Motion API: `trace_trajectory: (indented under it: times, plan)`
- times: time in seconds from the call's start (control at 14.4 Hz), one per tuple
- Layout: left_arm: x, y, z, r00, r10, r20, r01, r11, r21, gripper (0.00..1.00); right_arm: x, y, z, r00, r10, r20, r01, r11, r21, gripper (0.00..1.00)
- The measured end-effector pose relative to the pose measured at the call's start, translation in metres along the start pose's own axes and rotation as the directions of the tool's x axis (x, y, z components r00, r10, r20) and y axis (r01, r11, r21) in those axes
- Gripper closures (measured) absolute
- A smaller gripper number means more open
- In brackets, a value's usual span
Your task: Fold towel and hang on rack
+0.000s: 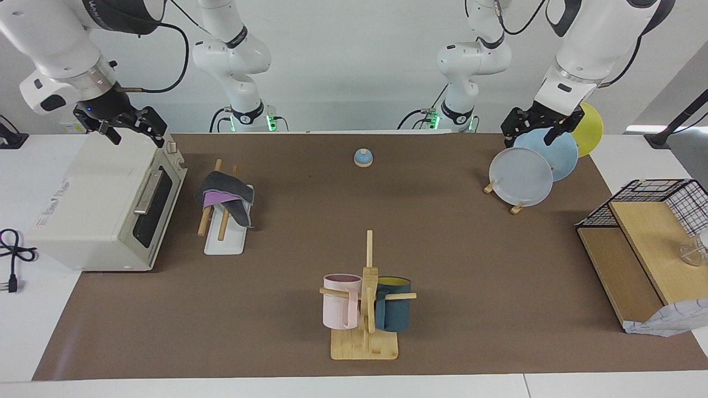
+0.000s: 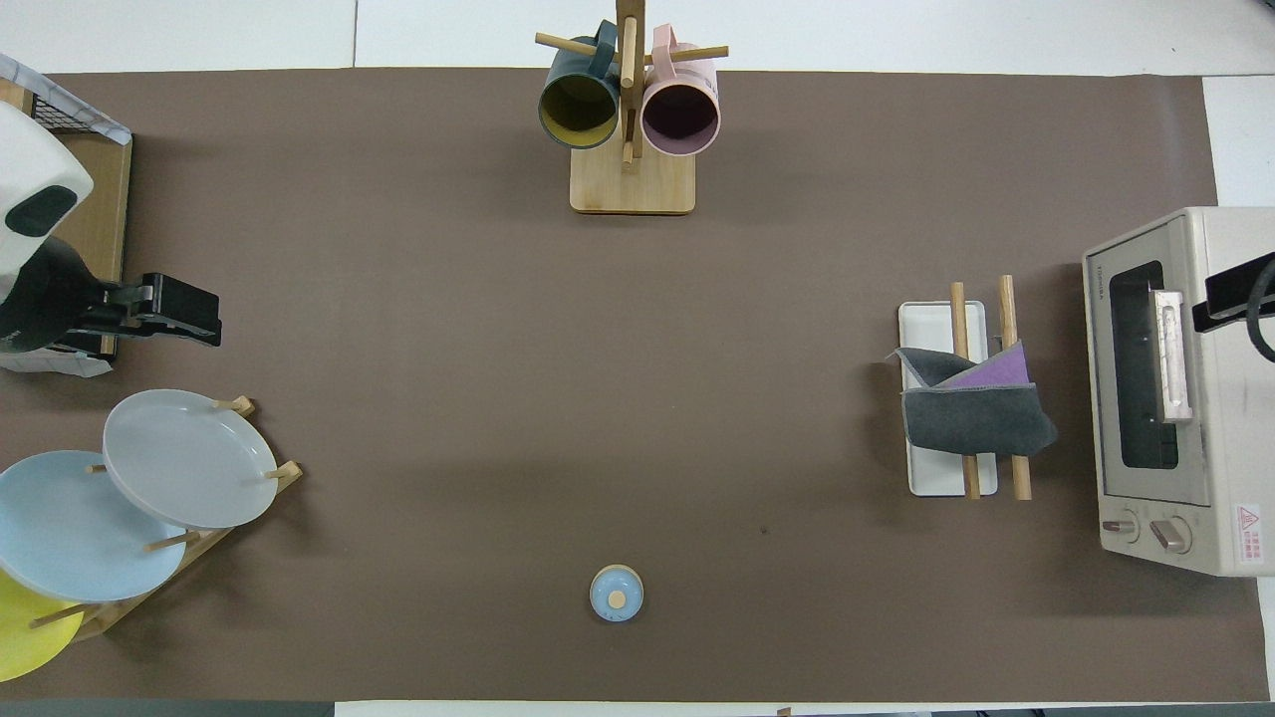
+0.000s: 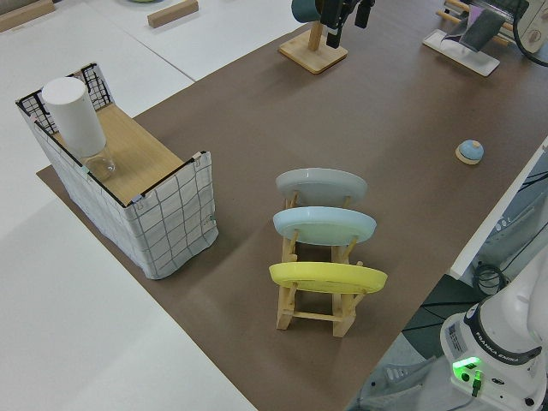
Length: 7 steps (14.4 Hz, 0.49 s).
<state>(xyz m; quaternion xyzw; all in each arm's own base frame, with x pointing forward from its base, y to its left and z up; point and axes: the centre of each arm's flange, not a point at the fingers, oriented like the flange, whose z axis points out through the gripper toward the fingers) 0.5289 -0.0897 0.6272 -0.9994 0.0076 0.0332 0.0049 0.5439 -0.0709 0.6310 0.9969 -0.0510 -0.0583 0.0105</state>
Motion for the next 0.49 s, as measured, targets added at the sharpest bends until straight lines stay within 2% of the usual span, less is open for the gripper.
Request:
trace_trajectory:
  times: [0.49]
  plan:
    - [-0.0001,-0.0013,0.0002,1.000,-0.002,0.003,0.002,1.000,0.000,0.00,0.0000,-0.0013,0.0000,1.000,-0.002,0.000,0.002,1.000,0.000,0.00]
